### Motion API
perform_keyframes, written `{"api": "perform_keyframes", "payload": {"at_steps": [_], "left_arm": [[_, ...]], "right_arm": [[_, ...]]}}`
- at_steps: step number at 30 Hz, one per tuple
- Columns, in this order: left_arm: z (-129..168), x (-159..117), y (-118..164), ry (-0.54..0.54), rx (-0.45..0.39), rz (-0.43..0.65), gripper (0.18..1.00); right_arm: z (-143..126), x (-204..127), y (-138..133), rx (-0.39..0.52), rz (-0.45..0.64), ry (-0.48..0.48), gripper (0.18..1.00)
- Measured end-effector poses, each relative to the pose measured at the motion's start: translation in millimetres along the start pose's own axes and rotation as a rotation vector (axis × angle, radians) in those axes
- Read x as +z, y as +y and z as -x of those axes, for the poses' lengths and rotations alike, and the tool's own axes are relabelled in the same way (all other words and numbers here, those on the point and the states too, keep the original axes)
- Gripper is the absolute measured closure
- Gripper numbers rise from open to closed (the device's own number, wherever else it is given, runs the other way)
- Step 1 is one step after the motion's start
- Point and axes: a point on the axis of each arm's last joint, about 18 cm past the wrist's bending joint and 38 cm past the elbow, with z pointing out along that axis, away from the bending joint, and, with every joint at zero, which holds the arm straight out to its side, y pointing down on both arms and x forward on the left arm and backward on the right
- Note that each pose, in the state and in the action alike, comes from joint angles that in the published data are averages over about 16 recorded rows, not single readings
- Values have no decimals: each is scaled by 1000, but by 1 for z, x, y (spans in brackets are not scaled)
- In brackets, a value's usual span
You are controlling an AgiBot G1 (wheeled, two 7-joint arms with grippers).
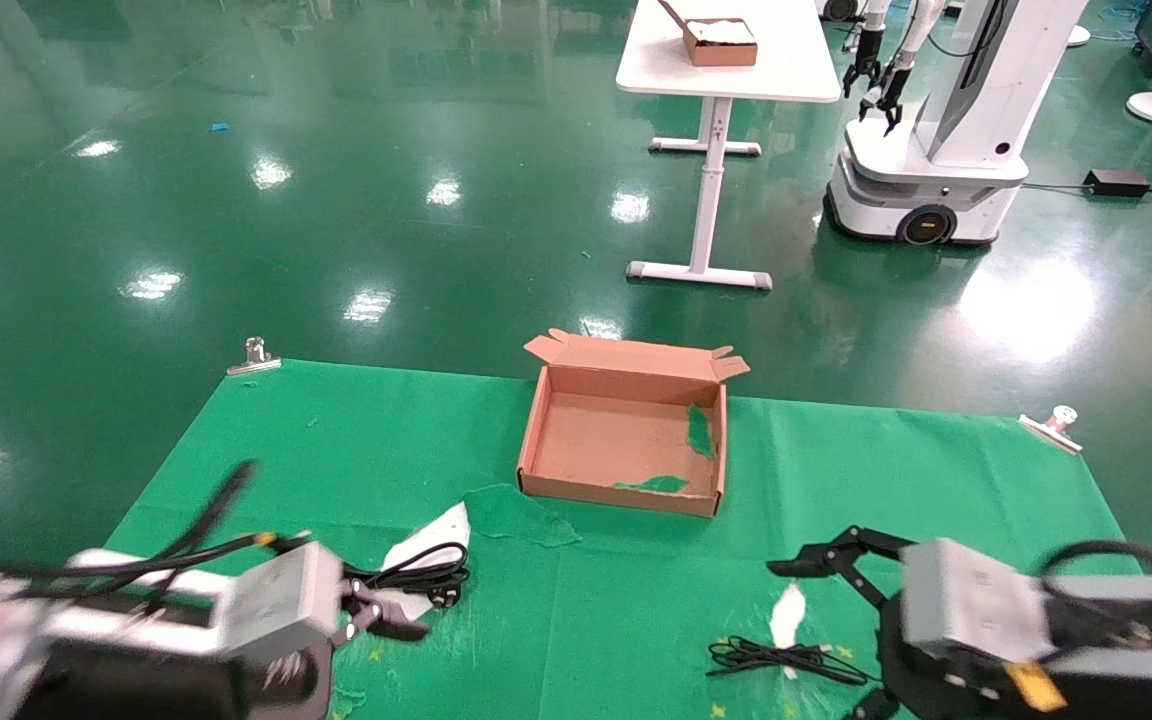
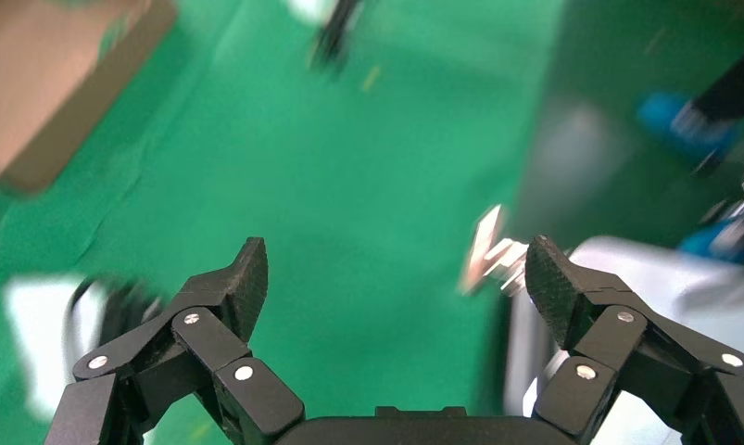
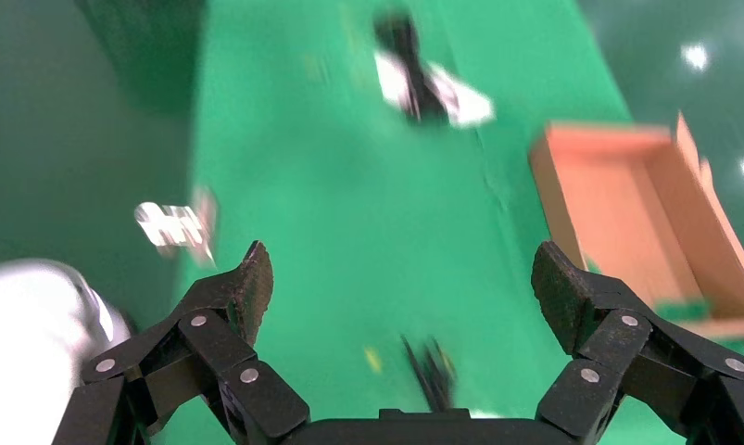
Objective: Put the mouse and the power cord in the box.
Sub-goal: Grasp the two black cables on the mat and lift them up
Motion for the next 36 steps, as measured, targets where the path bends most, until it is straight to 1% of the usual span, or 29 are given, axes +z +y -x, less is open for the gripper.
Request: {"api": "perform_keyframes", "payload": {"at_steps": [3,7,16,23,30,36], "left_arm": [[15,6,3,-27,0,83,184],[28,12,6,-55,9,156,184],[48,27,14,-124,24,317,184],[82,54,14,-226,55,461,184],[117,83,6,-296,106,547,184],[135,101,3,-320,142,592,184]], "right_arm": [[-6,4,6,-17,62,17,178],[-11,7,12,-29,107,30,178],[-12,10,14,-40,117,27,178],[-12,11,15,-47,115,25,178],[-13,6,17,-47,127,38,178],[-14,-2,23,-41,146,52,178]]}}
